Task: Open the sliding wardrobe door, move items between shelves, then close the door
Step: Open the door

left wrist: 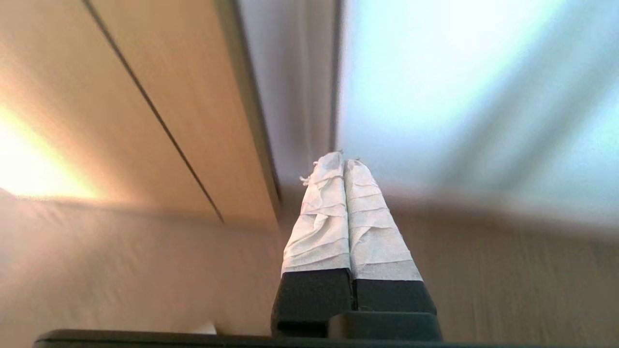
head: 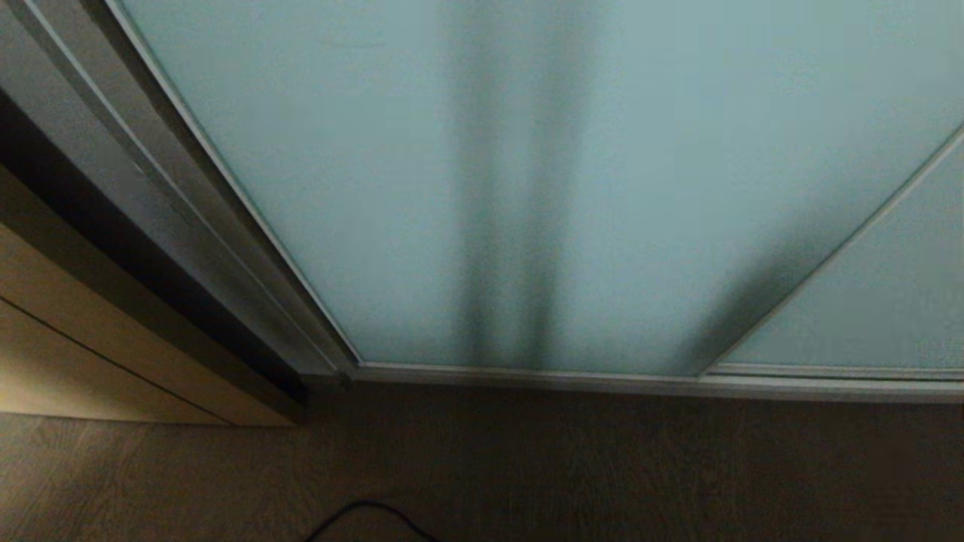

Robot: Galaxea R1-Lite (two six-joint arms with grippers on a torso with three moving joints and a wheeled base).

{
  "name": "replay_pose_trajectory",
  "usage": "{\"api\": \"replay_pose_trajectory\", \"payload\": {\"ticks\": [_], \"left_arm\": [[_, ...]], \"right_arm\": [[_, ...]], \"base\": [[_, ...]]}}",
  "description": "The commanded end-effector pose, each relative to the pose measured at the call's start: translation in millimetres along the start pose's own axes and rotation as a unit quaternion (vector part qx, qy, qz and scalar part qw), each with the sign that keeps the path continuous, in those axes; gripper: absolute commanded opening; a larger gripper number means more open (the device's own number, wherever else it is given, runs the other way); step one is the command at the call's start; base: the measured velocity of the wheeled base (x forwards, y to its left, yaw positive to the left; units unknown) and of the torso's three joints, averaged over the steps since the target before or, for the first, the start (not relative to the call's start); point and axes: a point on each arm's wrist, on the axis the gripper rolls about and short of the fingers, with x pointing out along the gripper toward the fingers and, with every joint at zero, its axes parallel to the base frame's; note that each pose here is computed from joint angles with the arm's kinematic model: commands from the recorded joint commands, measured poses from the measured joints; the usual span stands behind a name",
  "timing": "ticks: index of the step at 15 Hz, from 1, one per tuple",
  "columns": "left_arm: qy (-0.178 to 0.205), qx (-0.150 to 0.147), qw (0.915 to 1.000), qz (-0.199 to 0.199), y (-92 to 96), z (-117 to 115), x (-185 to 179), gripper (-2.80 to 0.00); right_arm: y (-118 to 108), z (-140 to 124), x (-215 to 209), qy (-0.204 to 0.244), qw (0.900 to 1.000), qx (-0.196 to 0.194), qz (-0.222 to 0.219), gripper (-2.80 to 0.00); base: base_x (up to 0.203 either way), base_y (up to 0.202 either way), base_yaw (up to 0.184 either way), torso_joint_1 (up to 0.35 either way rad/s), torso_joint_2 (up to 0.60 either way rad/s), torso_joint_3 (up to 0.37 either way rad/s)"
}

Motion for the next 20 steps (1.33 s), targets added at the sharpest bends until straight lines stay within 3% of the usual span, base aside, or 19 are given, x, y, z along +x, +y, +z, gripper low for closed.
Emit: {"api": "replay_pose_trajectory", "payload": {"ticks": [1,4,8,15,20], "left_arm": [[-0.009,0.001,0.9998,0.016,-0.5,26,10,-2.8],[-0.046,-0.002,0.9972,0.059,-2.4,60,43,-2.8],[-0.123,-0.025,0.9853,0.115,-5.5,107,95,-2.8],[-0.211,-0.056,0.9687,0.118,-12.8,154,165,-2.8],[-0.207,-0.057,0.97,0.114,-16.3,159,194,-2.8]], "right_arm": [[0,0,0,0.0,1.0,0.0,0.0,-2.8],[0,0,0,0.0,1.0,0.0,0.0,-2.8],[0,0,0,0.001,1.0,0.0,0.0,-2.8],[0,0,0,0.0,1.0,0.001,0.0,-2.8],[0,0,0,0.001,1.0,0.0,0.0,-2.8]], "base": [[0.0,0.0,0.0,0.0,0.0,0.0],[0.0,0.0,0.0,0.0,0.0,0.0],[0.0,0.0,0.0,0.0,0.0,0.0],[0.0,0.0,0.0,0.0,0.0,0.0],[0.0,0.0,0.0,0.0,0.0,0.0]]}}
